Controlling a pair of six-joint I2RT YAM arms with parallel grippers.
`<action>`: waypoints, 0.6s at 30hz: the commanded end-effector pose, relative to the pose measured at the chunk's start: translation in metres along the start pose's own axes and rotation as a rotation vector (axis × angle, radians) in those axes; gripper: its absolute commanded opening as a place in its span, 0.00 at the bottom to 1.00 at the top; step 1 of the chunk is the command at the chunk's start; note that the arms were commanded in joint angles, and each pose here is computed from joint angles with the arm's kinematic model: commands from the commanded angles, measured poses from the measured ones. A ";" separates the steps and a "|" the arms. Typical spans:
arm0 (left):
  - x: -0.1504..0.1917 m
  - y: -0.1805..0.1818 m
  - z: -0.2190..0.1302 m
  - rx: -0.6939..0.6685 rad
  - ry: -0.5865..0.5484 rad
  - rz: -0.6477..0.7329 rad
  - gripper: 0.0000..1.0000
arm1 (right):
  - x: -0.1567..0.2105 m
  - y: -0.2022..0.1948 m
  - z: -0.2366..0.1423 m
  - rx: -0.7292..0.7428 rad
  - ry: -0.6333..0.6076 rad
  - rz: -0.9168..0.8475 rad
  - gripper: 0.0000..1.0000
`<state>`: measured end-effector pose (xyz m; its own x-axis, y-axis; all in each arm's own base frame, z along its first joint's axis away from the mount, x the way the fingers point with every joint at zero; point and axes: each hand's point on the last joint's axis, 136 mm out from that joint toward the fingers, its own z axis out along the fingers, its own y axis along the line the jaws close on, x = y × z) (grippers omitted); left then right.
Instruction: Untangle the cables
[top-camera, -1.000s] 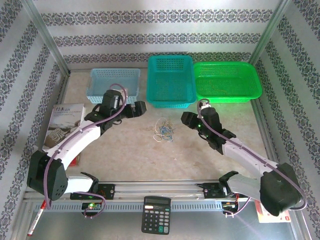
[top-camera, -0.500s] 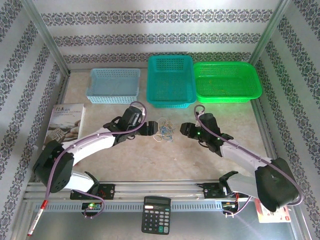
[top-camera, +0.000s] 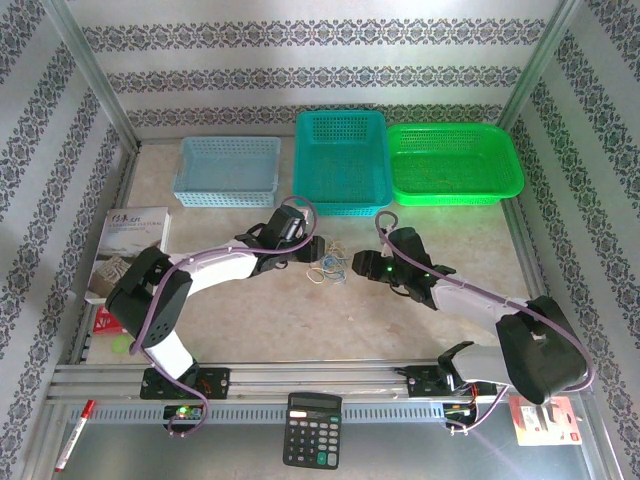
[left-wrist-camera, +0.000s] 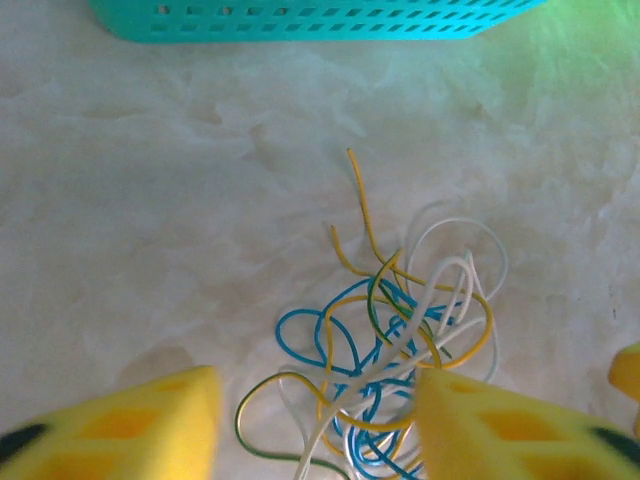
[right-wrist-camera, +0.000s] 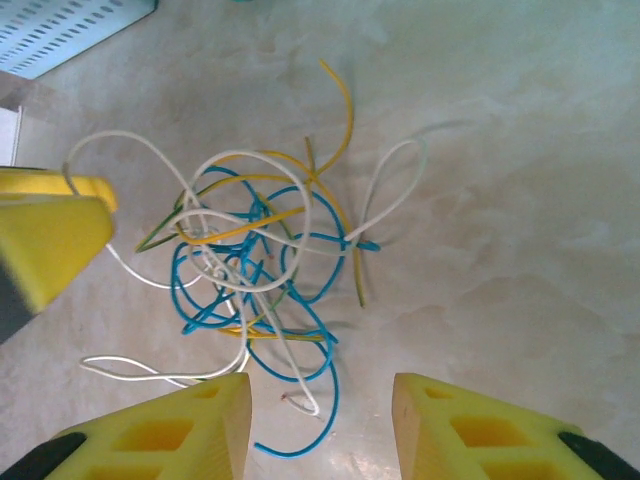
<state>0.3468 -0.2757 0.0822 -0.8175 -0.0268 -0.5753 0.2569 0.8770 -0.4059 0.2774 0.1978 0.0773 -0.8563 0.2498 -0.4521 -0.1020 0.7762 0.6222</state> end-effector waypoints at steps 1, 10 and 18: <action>-0.018 -0.010 0.001 0.009 -0.061 0.026 0.29 | -0.012 0.026 -0.001 -0.071 -0.021 -0.048 0.42; -0.013 0.001 -0.028 -0.022 -0.085 0.009 0.00 | -0.017 0.045 0.006 -0.099 -0.008 -0.085 0.42; -0.016 -0.001 -0.066 0.027 -0.193 -0.038 0.00 | -0.020 0.059 0.013 -0.117 0.005 -0.108 0.42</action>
<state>0.3263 -0.2482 0.1270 -0.7447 -0.0983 -0.6601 0.2584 0.8695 -0.4210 0.2905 0.2359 0.1031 -0.8514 0.1860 -0.4904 -0.2047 0.7430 0.6372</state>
